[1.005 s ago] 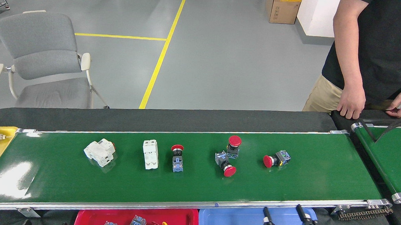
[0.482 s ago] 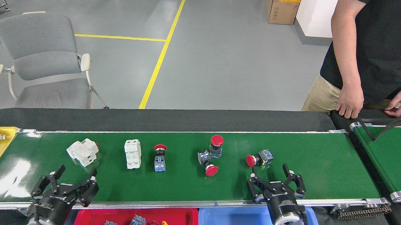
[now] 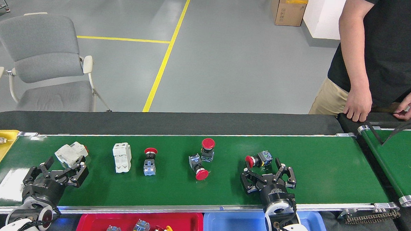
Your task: Pick switch part from conveyor to tray
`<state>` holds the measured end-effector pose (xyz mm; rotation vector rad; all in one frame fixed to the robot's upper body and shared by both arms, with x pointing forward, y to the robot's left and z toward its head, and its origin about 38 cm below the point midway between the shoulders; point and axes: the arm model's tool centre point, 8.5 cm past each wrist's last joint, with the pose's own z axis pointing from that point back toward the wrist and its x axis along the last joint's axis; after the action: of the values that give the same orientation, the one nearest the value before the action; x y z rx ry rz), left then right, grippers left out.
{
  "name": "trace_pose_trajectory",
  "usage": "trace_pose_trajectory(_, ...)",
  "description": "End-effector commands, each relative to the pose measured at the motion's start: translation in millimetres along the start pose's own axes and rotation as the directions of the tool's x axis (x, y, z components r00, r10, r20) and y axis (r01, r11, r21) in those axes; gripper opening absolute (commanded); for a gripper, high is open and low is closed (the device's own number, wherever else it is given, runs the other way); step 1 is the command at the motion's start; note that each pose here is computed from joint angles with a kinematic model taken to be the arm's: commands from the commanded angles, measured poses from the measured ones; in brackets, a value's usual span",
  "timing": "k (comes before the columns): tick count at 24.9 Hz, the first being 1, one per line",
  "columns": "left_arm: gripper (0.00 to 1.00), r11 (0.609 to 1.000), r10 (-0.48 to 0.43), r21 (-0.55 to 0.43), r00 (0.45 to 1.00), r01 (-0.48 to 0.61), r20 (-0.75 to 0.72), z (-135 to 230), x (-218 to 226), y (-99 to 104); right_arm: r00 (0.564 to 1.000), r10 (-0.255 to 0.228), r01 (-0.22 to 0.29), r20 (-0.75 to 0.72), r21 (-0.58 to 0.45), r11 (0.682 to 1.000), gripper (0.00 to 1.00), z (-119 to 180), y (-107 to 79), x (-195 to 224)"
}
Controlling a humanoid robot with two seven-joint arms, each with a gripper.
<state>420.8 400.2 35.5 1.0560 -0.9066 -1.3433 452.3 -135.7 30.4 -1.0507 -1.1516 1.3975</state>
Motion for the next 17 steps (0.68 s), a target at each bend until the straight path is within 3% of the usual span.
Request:
trace_pose_trajectory(1, 1.00, 1.000, -0.002, 0.015, 1.000, 0.002, -0.009, -9, -8, 14, 1.000, -0.012, 0.012, 0.008, -0.011, 1.000, 0.99, -12, -11.9, 10)
trace_pose_trajectory(3, 1.00, 1.000, 0.014, -0.005, 1.000, -0.014, -0.018, -17, -13, 14, 1.000, -0.010, 0.010, 0.018, 0.006, 1.000, 0.92, -20, -13.1, 18)
trace_pose_trajectory(4, 1.00, 1.000, 0.025, -0.011, 0.999, -0.025, -0.043, -23, -19, 17, 1.000, 0.004, -0.004, 0.030, 0.013, 1.000, 0.82, -24, -13.9, 22)
trace_pose_trajectory(6, 1.00, 0.999, 0.038, -0.024, 0.993, -0.041, -0.109, -30, -28, 19, 0.998, 0.025, -0.025, 0.056, 0.008, 1.000, 0.41, -27, -17.2, 30)
trace_pose_trajectory(7, 1.00, 0.999, 0.030, -0.031, 0.990, -0.035, -0.136, -34, -30, 21, 0.998, 0.027, -0.028, 0.063, 0.005, 1.000, 0.25, -27, -18.4, 32)
trace_pose_trajectory(8, 1.00, 0.999, 0.013, -0.048, 0.986, -0.021, -0.164, -37, -31, 20, 0.997, 0.025, -0.025, 0.068, 0.003, 1.000, 0.16, -27, -19.3, 32)
trace_pose_trajectory(10, 0.96, 0.996, -0.013, -0.087, 0.974, -0.007, -0.225, -38, -39, 11, 0.997, 0.017, -0.016, 0.078, -0.004, 1.000, 0.11, -26, -21.5, 33)
trace_pose_trajectory(11, 0.88, 0.995, -0.014, -0.101, 0.967, -0.012, -0.254, -37, -40, 6, 0.995, 0.017, -0.015, 0.097, -0.028, 0.999, 0.11, -26, -28.9, 34)
trace_pose_trajectory(12, 0.76, 0.995, -0.014, -0.103, 0.960, -0.016, -0.279, -37, -42, 5, 0.992, 0.014, -0.006, 0.129, -0.056, 0.998, 0.11, -24, -37.0, 38)
trace_pose_trajectory(14, 0.42, 0.996, -0.004, -0.090, 0.959, -0.023, -0.282, -37, -41, 7, 0.976, -0.002, 0.027, 0.219, -0.107, 0.994, 0.11, -9, -46.2, 49)
trace_pose_trajectory(17, 0.16, 0.999, 0.048, 0.006, 0.963, -0.048, -0.266, -37, -38, 11, 0.931, -0.019, 0.086, 0.363, -0.168, 0.982, 0.15, 24, -54.9, 68)
